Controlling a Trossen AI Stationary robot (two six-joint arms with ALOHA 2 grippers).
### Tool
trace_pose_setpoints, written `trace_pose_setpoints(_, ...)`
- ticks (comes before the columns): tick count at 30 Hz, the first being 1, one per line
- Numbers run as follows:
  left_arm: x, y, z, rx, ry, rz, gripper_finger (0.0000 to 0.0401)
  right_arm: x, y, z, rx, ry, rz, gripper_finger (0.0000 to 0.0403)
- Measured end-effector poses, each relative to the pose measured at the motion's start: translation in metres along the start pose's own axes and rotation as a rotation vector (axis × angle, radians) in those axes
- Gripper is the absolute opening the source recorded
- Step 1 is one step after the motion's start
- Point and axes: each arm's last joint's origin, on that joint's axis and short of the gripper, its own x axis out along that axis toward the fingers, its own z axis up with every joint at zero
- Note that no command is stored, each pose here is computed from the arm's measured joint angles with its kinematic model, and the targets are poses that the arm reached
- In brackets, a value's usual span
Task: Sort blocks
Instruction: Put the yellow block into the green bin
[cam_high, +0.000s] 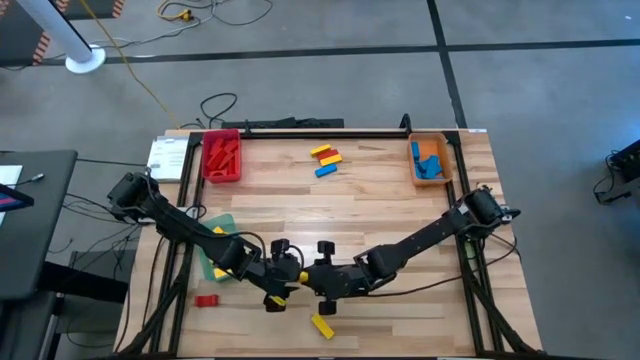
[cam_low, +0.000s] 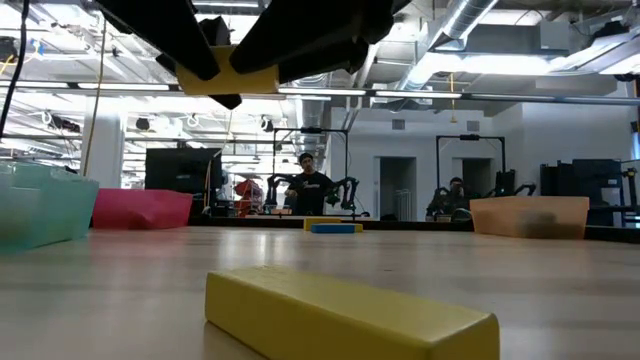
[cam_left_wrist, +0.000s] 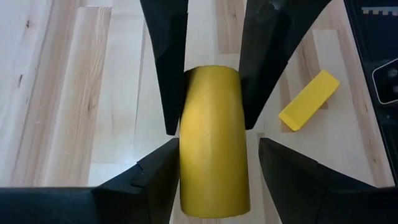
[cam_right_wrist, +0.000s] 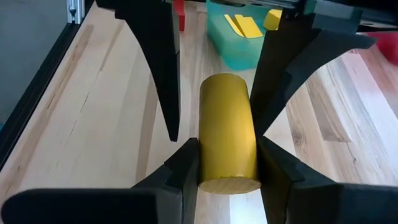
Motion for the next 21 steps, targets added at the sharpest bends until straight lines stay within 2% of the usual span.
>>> trace_pose_setpoints(4, 0.0007, 0.0026, 0.0009, -0.009, 0.000, 0.007, 0.0197, -0.0001, 0.0003, -0.0004, -0.002, 0.004, 0.004, 0.0133)
trace_pose_setpoints(10, 0.0005, 0.0037, -0.0012, 0.010, 0.023, 0.017, 0.0127, 0.0001, 0.0002, -0.0030, 0.004, 0.027, 0.003, 0.0141)
trace_pose_setpoints(16, 0.0004, 0.0037, -0.0011, 0.034, 0.022, 0.016, 0.0126, 0.0001, 0.0001, -0.0033, 0.003, 0.030, 0.003, 0.0157)
trace_pose_setpoints(21, -0.0020, 0.0065, -0.0069, 0.046, 0.107, 0.049, 0.0126, 0.0000, -0.0007, -0.0086, -0.002, 0.078, -0.005, 0.0203)
